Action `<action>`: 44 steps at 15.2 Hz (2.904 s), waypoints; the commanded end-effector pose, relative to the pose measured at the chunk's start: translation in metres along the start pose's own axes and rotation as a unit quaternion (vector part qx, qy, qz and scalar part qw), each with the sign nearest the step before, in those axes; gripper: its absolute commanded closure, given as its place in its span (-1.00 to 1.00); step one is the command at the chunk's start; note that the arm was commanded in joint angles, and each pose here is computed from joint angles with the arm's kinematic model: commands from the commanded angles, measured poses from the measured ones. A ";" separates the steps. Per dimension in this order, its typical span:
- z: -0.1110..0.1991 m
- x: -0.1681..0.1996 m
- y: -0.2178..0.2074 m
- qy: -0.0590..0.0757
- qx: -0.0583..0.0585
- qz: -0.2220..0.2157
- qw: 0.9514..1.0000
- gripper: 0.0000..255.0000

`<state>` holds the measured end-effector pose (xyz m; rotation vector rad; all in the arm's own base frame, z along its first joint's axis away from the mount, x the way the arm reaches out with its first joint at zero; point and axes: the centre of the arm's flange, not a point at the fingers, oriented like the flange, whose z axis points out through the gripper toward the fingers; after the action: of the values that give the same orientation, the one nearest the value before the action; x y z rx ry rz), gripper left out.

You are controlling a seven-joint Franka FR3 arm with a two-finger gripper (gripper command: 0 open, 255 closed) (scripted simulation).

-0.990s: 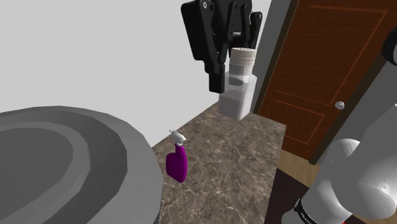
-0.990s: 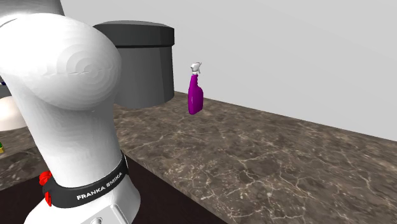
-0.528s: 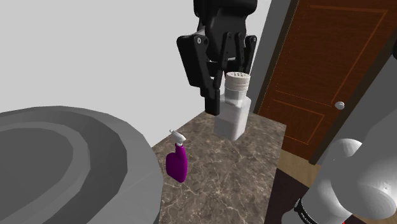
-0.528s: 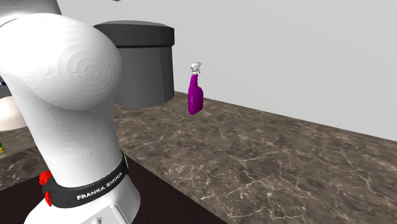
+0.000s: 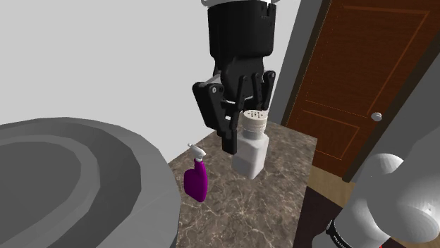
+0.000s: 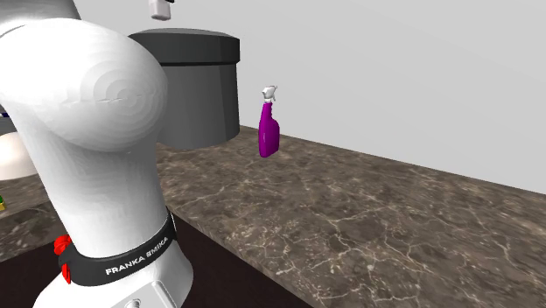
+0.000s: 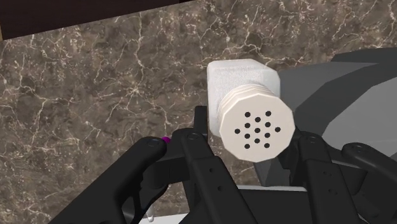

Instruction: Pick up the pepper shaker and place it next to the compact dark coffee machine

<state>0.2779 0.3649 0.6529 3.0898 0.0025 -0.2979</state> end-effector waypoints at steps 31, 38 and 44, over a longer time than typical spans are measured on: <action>0.166 0.032 -0.005 0.000 0.000 0.000 1.000 1.00; 0.202 0.039 -0.006 0.000 0.000 0.000 1.000 1.00; 0.233 0.045 -0.007 0.000 0.000 0.000 1.000 1.00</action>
<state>0.2784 0.3628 0.4209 3.0897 0.0021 -0.2982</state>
